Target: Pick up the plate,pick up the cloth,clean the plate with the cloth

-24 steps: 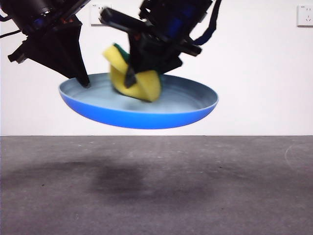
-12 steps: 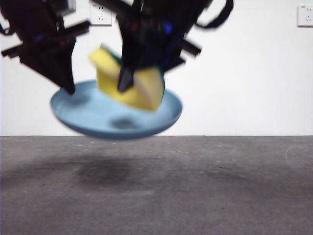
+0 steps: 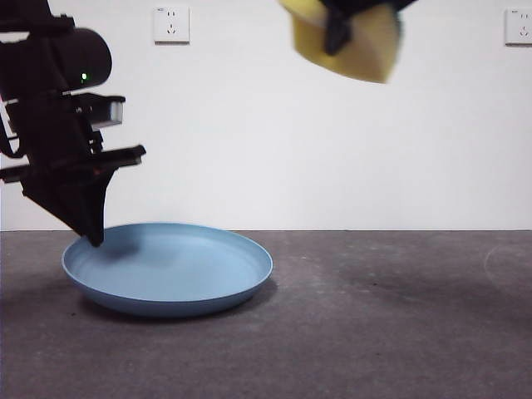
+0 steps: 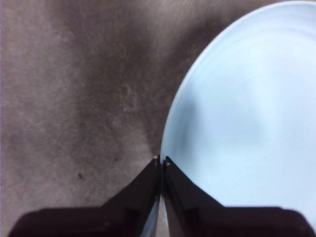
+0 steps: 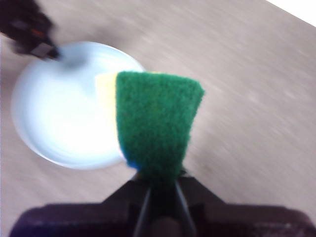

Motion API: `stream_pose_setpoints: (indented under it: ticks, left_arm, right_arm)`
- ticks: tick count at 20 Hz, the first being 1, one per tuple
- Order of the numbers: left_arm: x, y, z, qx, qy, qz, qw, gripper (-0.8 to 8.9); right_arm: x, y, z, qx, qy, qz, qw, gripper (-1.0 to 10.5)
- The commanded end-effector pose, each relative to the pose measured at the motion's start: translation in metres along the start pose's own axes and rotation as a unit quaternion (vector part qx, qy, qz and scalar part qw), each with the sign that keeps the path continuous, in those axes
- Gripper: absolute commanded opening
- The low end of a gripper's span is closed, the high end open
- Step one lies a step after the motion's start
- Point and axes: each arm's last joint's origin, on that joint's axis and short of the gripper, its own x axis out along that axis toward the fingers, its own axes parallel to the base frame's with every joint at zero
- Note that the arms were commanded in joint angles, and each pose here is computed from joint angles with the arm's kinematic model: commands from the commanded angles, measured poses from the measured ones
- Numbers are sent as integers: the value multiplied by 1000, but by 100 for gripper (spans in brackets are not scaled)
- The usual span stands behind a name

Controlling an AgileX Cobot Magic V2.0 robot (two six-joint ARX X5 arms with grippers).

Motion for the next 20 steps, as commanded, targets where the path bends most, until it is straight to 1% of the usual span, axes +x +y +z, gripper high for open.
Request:
stream_pose_setpoints:
  ticks: [1,3,5,6,7,8,9,11,13,15,17,18,20]
  left_arm:
    - [16,2,-2,19,21,1,1000,-8]
    - [21,3,-3,19,25,17,999,-8]
    - [21,4,0,20,12,26,999,21]
    - [21,4,0,19,10,26,999,124]
    - [21,4,0,19,10,26,999,273]
    - [21,4,0,19,10,26,999,403]
    - [21,4,1,18,8,25,999,442]
    - [19,3,1,12,6,23,1000,440]
    - [9,3,3,-13,-9,23,1000,441]
    - [-13,0,5,-23,-40,18,999,441]
    - [-45,-5,5,-26,-80,9,996,440]
    - [-64,-9,3,-27,-100,-7,995,440]
    - [-102,-18,-5,-21,-142,-35,989,440]
  right_arm:
    - [1,-6,-4,6,18,-15,1000,-16]
    - [1,-9,-7,4,33,-20,999,-16]
    - [1,-11,-9,3,44,-22,999,-16]
    - [1,-11,-10,3,46,-22,999,-16]
    - [1,-11,-10,3,46,-22,999,-16]
    - [1,-11,-10,3,46,-22,999,-16]
    - [1,-11,-10,3,46,-23,999,-16]
    - [3,-14,-10,9,48,-26,998,-16]
    - [5,-20,-10,24,51,-35,998,-17]
    - [9,-30,-11,49,57,-52,996,-17]
    - [20,-40,-11,80,64,-71,992,-17]
    - [28,-43,-11,87,67,-72,991,-17]
    - [50,-46,-12,101,81,-39,991,-17]
